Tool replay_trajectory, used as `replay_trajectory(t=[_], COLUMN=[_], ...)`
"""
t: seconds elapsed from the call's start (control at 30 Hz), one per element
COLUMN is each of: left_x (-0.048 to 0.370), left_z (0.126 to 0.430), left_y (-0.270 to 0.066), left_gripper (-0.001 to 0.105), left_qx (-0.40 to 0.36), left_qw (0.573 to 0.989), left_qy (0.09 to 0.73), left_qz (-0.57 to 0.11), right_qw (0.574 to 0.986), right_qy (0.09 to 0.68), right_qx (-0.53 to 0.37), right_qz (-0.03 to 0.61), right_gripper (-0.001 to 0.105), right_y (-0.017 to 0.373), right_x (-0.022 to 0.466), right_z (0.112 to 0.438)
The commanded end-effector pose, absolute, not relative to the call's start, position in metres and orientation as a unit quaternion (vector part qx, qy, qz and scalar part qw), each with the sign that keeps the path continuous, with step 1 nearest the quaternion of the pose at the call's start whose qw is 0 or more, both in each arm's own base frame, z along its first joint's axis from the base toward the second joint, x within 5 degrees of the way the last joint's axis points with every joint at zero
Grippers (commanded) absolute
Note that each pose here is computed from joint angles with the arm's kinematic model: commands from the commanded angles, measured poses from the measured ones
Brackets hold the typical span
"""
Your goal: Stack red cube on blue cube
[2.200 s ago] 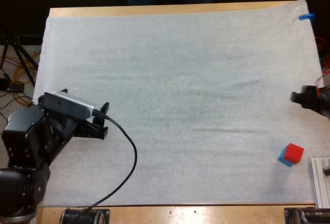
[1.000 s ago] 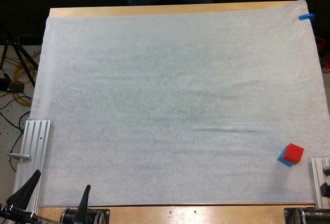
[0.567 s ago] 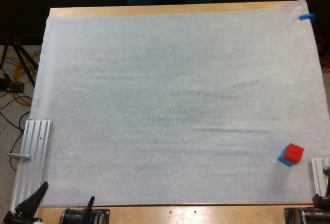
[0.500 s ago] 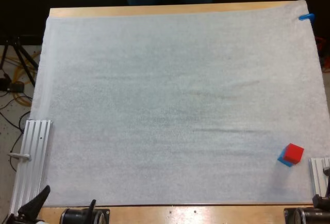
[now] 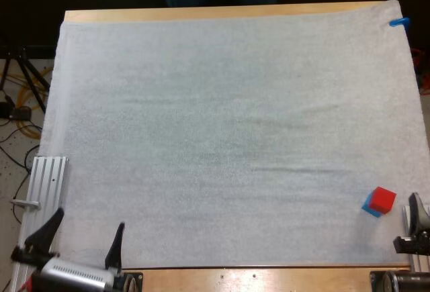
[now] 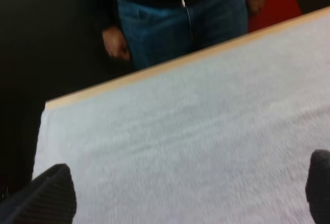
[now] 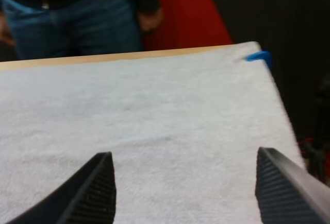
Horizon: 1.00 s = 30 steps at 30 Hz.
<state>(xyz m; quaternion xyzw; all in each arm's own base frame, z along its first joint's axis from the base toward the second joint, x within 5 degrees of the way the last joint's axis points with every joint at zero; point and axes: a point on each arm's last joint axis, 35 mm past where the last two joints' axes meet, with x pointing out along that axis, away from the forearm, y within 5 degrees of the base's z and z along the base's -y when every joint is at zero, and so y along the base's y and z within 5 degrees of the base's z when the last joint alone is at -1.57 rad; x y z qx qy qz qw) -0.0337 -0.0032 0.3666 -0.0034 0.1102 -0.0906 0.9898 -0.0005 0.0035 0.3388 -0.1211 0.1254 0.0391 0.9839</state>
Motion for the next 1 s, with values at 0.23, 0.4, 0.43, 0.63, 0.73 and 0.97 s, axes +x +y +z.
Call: replay_trajectory(t=[0.23,0.4,0.43,0.63,0.73,0.97], left_x=[0.003,0.016,0.016,0.026,0.026,0.026], left_z=[0.335,0.313,0.311,0.292,0.292,0.292], left_y=[-0.004,-0.005,-0.005,-0.006,-0.006,-0.006], left_gripper=[0.087,0.087,0.087,0.087,0.087,0.087], left_qx=[-0.023,-0.043,-0.045,-0.049,-0.049,-0.049], left_qw=[0.985,0.978,0.978,0.972,0.972,0.972], left_qy=[0.148,0.187,0.190,0.219,0.217,0.217], left_qz=[-0.082,-0.077,-0.077,-0.074,-0.075,-0.075], right_qw=[0.979,0.971,0.970,0.960,0.960,0.973], right_qy=[0.154,0.195,0.202,0.245,0.244,0.186], right_qx=[-0.124,-0.122,-0.123,-0.121,-0.122,-0.129], right_qz=[0.052,0.059,0.060,0.067,0.063,0.054], right_gripper=[0.058,0.058,0.058,0.058,0.058,0.058], right_y=[0.003,0.003,0.004,0.004,0.003,0.003], right_x=[0.013,0.012,0.011,0.011,0.012,0.019], right_z=[0.323,0.312,0.310,0.297,0.296,0.308])
